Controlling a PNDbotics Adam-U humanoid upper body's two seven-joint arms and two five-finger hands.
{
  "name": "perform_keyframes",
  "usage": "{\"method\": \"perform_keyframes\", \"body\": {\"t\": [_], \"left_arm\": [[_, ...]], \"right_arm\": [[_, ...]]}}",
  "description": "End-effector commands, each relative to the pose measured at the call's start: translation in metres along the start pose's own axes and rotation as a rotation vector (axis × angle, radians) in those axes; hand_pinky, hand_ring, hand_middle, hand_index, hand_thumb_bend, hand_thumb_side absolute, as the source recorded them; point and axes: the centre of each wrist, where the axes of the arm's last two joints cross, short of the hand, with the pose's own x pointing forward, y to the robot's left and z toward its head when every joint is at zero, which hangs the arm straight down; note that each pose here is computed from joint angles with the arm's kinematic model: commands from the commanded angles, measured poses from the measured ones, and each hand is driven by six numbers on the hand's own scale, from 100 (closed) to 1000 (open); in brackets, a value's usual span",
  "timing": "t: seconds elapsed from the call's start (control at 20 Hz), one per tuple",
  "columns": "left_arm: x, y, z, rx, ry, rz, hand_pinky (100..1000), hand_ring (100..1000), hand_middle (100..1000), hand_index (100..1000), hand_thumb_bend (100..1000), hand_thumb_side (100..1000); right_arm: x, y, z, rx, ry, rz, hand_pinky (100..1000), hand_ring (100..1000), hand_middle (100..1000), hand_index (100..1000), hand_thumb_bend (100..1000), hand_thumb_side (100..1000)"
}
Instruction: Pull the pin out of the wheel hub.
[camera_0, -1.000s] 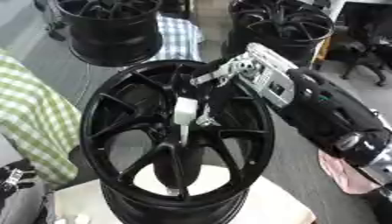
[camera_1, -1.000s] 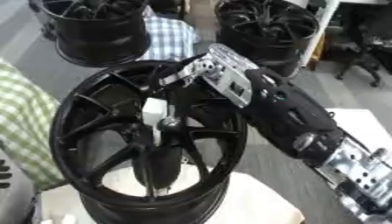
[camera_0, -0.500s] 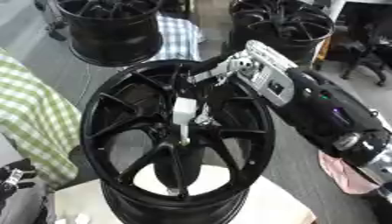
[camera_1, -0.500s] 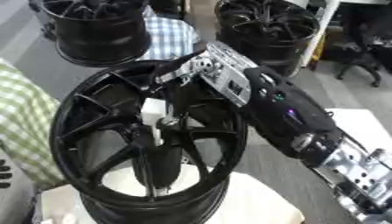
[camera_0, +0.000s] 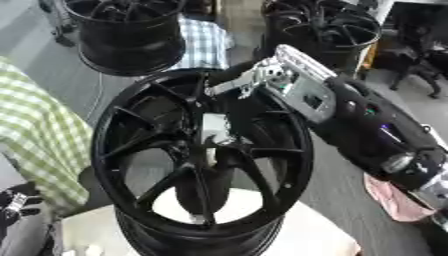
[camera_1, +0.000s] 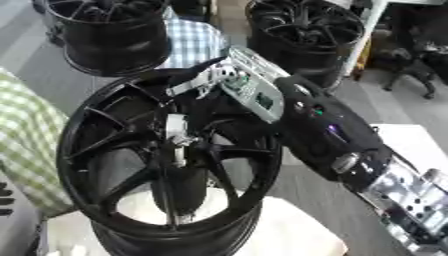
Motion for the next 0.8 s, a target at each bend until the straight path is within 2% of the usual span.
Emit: {"method": "perform_keyframes", "body": {"t": [0.05, 0.25, 0.45, 0.6, 0.65, 0.8], "left_arm": [[0.0126, 0.0079, -0.0043, 0.001, -0.033, -0.029, 703, 732, 681, 802, 416, 658], [0.0128, 0.0077, -0.0045, 0.0, -0.033, -0.029, 704, 732, 681, 802, 417, 658], [0.0125, 0.0077, -0.0044, -0.001, -0.033, -0.029, 704, 732, 681, 803, 417, 658], [0.0124, 0.0078, -0.0043, 0.0, -0.033, -0.029, 704, 732, 682, 803, 418, 659], [0.0124, 0.0078, -0.0042, 0.0, -0.033, -0.029, 704, 733, 682, 803, 417, 659], [0.0124, 0.0078, -0.0042, 0.0, -0.034, -0.028, 704, 733, 682, 803, 417, 660]], "right_arm": [[-0.004, -0.0067, 0.008, -0.01, 0.027, 0.016, 693, 694, 661, 778, 344, 479], [-0.0087, -0.0044, 0.0064, -0.005, 0.039, 0.012, 693, 695, 674, 797, 340, 473], [-0.0109, -0.0045, 0.0065, -0.005, 0.046, 0.012, 682, 680, 650, 788, 321, 446], [-0.0093, -0.0073, 0.0086, -0.016, 0.041, 0.018, 652, 630, 589, 762, 272, 384], [-0.0085, -0.0084, 0.0095, -0.02, 0.039, 0.021, 635, 606, 556, 747, 222, 343], [-0.0059, -0.0116, 0.0123, -0.033, 0.034, 0.031, 602, 548, 480, 720, 154, 280]]}}
